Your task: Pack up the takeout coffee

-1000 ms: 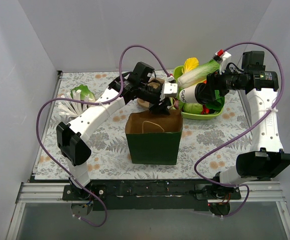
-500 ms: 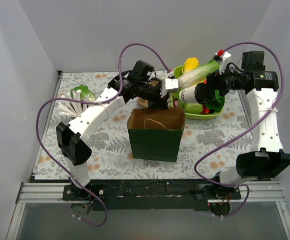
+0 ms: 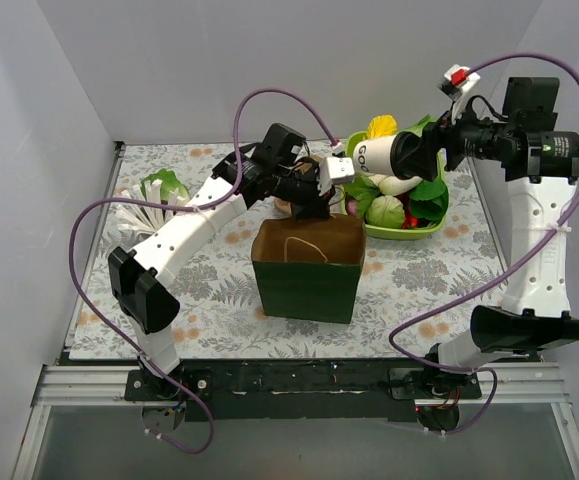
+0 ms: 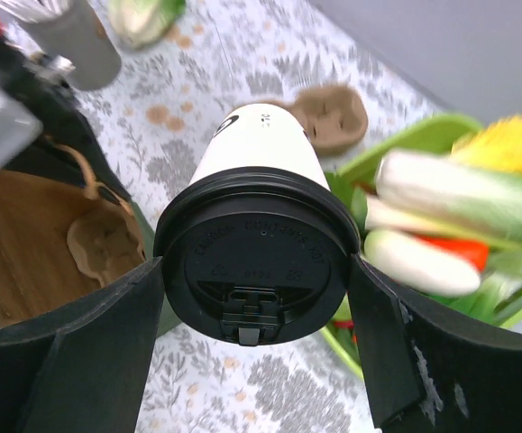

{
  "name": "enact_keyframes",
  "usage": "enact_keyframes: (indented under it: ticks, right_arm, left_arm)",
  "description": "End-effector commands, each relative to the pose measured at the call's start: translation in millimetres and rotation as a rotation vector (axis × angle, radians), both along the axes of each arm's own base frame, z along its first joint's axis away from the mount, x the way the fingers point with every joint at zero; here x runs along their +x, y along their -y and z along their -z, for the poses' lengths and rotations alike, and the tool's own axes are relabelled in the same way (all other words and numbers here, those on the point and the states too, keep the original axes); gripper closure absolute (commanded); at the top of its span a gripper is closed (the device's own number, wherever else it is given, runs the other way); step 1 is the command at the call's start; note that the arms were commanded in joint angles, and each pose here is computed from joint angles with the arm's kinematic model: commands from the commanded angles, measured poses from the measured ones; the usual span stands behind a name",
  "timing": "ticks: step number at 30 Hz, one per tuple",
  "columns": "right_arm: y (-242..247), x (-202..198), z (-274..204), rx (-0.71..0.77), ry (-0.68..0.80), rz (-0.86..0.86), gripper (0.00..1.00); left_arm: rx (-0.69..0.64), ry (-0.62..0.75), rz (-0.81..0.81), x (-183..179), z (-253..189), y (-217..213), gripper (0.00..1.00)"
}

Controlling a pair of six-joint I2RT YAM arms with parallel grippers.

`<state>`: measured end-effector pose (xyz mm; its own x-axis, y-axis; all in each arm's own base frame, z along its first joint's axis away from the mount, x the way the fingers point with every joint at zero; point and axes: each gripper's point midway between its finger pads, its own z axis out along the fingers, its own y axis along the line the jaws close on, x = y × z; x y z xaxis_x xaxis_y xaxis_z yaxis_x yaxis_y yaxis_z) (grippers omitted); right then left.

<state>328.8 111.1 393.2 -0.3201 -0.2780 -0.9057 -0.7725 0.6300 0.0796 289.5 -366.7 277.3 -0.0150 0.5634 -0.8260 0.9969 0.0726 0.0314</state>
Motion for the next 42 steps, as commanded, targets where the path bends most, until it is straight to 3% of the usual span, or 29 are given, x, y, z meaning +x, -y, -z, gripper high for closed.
enact_keyframes:
  ticks: [1, 11, 20, 32, 42]
  right_arm:
    - [-35, -38, -49, 0.063, 0.141, -0.186, 0.99]
    - [-68, -109, -30, -0.077, 0.228, -0.432, 0.99]
    - [-60, -102, -24, -0.122, 0.270, -0.364, 0.99]
    - [-90, -129, -8, -0.231, 0.307, -0.579, 0.99]
    - [-131, -153, 50, -0.437, 0.302, -0.811, 0.99]
  left_arm:
    - [0.013, 0.035, -0.133, 0, -22, -27, 1.00]
    - [0.033, -0.013, -0.288, -3, -34, -47, 1.00]
    - [0.019, 0.002, -0.281, -9, -35, -51, 1.00]
    - [-0.016, 0.038, -0.276, -7, -48, -49, 1.00]
    - [-0.076, 0.100, -0.273, -5, -70, -47, 1.00]
